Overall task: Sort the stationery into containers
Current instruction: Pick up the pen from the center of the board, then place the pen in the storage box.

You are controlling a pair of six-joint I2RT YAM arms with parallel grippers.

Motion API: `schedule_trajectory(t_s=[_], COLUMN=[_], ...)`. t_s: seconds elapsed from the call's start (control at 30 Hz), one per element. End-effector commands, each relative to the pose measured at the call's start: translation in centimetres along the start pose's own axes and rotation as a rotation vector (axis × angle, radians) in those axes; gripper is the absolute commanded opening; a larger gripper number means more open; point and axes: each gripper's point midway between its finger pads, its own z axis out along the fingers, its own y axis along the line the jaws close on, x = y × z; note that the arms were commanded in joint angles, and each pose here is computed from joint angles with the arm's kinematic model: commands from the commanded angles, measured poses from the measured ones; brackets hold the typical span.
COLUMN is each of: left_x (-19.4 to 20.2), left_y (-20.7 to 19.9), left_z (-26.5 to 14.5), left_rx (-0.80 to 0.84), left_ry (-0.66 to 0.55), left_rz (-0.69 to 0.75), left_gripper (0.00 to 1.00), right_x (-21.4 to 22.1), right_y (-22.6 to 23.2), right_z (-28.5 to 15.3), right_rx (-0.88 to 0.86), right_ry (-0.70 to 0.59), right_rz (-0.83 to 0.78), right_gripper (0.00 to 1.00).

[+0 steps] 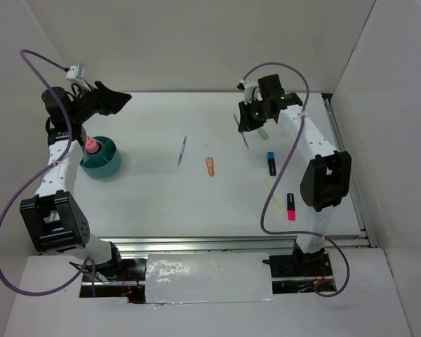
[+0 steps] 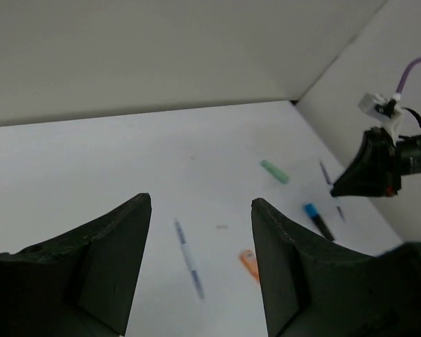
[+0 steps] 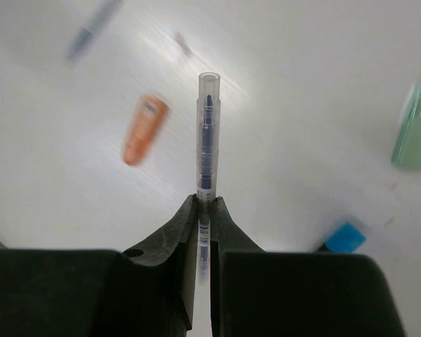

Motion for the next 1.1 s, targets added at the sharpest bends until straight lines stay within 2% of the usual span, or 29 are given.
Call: schedule_trajectory(t_s=[0.0, 0.17, 0.37, 0.5, 0.73, 0.83, 1.07], left_x=[-1.3, -0.1, 0.8, 2.0, 3.6, 4.0, 4.3], left_y=[-8.1, -13.3, -16.0, -18.3, -20.5, -21.1, -21.2], left_z=[0.5, 1.6, 2.5, 2.9, 3.0, 3.1, 3.5], left_rx=[0.240, 0.357, 0.431, 0.495, 0.560, 0.578, 0.581], left_ry=[-0.036, 0.009, 0.036, 0.070, 0.121, 0.131, 0.130], left_rz=[-0.106, -0.158, -0.195, -0.212, -0.226, -0.240, -0.285], left_gripper=[0.71, 0.72, 0.74, 0.77, 0.76, 0.72, 0.42], right_x=[-8.7, -11.0, -12.4, -12.4, -12.6, -12.6, -12.6], right_y=[8.0, 15.0, 20.1, 21.8, 23.3, 23.9, 25.0], right_z=[-6.4, -9.1, -10.2, -10.4, -10.5, -10.2, -10.5], right_rx=[-0.202, -0.329, -0.406, -0.424, -0.453, -0.464, -0.485], right_ry=[-0.316, -0.425, -0.477, -0.481, -0.486, -0.481, -0.489], right_rz=[-0.094, -0.201, -0.276, -0.313, -0.331, -0.338, -0.368], right_gripper=[0.00, 0.00, 0.00, 0.00, 0.00, 0.00, 0.00])
